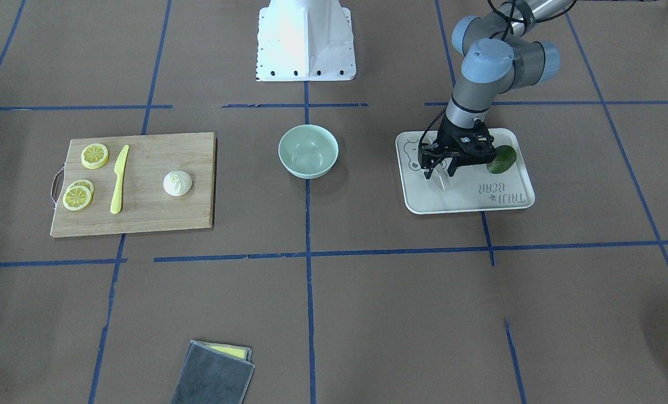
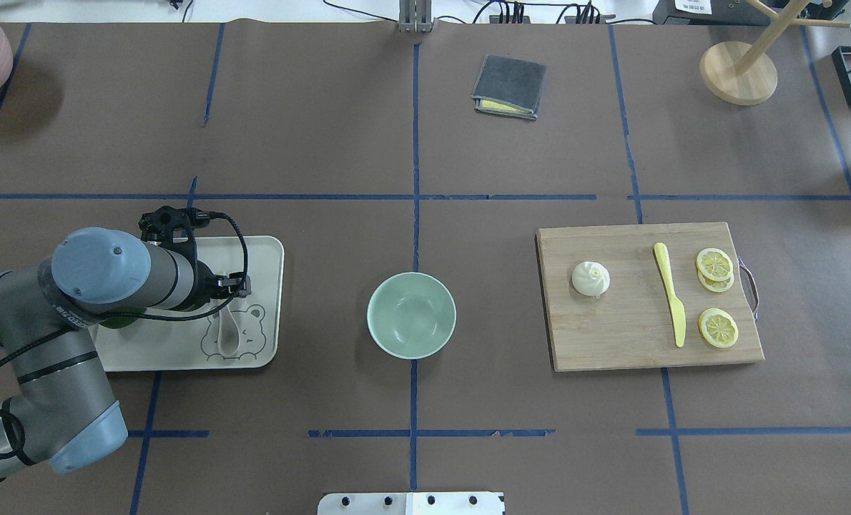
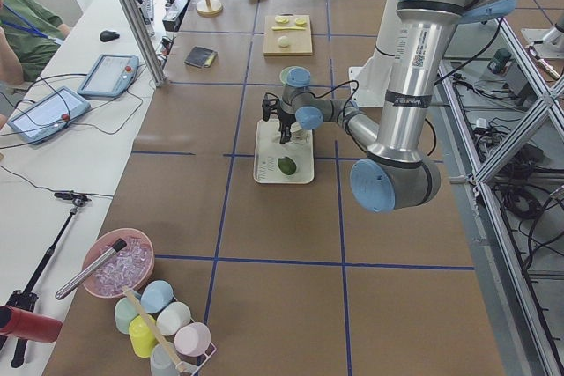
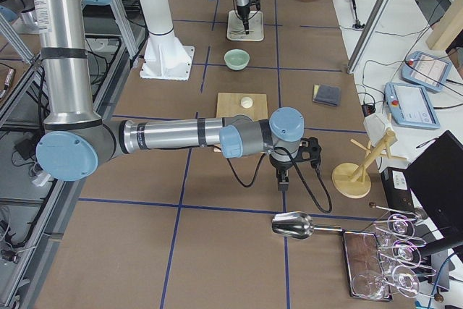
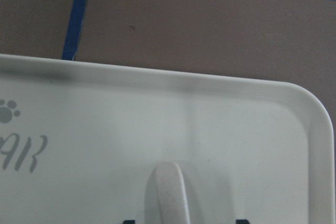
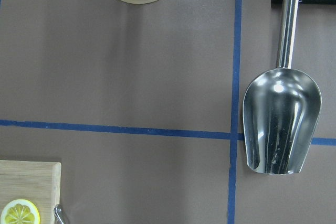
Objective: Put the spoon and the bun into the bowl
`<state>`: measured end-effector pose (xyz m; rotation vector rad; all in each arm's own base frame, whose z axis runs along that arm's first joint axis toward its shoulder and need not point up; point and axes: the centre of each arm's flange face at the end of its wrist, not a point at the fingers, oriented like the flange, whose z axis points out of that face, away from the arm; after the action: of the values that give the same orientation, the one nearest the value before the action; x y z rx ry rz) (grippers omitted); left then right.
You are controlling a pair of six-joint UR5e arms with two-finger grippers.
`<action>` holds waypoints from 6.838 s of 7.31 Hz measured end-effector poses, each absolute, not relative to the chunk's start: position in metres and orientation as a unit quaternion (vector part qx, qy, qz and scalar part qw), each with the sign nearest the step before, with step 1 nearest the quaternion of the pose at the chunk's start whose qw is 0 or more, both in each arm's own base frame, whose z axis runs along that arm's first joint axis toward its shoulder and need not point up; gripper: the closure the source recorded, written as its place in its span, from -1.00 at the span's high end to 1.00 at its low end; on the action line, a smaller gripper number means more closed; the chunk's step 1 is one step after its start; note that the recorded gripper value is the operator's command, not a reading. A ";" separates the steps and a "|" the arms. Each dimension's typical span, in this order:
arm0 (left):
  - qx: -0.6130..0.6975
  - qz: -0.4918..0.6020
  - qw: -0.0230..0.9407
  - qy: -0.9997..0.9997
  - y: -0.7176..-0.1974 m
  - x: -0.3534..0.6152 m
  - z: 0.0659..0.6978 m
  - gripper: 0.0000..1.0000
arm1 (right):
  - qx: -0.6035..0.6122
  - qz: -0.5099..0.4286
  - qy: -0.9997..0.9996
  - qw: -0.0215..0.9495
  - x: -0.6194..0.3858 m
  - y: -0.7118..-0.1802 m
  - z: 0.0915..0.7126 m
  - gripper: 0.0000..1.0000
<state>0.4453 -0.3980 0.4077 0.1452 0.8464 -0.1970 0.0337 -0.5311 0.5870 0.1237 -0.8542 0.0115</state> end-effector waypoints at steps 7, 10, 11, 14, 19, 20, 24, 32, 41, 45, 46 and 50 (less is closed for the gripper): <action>0.073 -0.101 0.904 0.408 -0.399 0.433 0.395 -1.00 | 0.059 0.007 -0.414 0.908 0.032 -0.532 0.585 1.00; 0.090 -0.122 0.894 0.421 -0.418 0.403 0.368 -1.00 | 0.054 0.021 -0.424 0.904 -0.008 -0.539 0.560 1.00; 0.094 -0.131 0.887 0.433 -0.426 0.398 0.351 -1.00 | 0.052 0.034 -0.434 0.899 -0.037 -0.539 0.543 1.00; 0.050 -0.200 0.848 0.488 -0.446 0.421 0.271 -1.00 | 0.045 0.083 -0.465 0.880 -0.148 -0.526 0.484 1.00; -0.007 -0.254 0.821 0.512 -0.458 0.496 0.204 -1.00 | 0.049 0.107 -0.466 0.877 -0.281 -0.478 0.419 1.00; -0.015 -0.252 0.819 0.515 -0.449 0.508 0.201 -1.00 | 0.054 0.105 -0.464 0.878 -0.304 -0.468 0.411 1.00; -0.042 -0.246 0.816 0.522 -0.413 0.543 0.193 -1.00 | 0.065 0.089 -0.454 0.884 -0.358 -0.440 0.402 1.00; -0.020 -0.232 0.812 0.535 -0.413 0.539 0.179 1.00 | 0.067 0.064 -0.430 0.898 -0.410 -0.414 0.403 0.68; 0.037 -0.234 0.822 0.518 -0.441 0.440 0.188 1.00 | 0.077 0.068 -0.453 0.885 -0.389 -0.420 0.374 -0.63; 0.105 -0.182 0.860 0.465 -0.470 0.325 0.266 1.00 | 0.061 0.088 -0.477 0.872 -0.430 -0.433 0.250 -0.62; 0.122 -0.164 0.871 0.446 -0.478 0.291 0.291 1.00 | 0.054 0.092 -0.480 0.871 -0.457 -0.422 0.224 -0.61; 0.158 -0.092 0.893 0.411 -0.493 0.216 0.368 1.00 | 0.058 0.105 -0.476 0.871 -0.565 -0.377 0.169 0.97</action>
<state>0.2159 -0.4930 0.3682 0.3272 0.8520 -0.1909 -0.5653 -0.3773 0.1692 0.1218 -0.9953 0.2191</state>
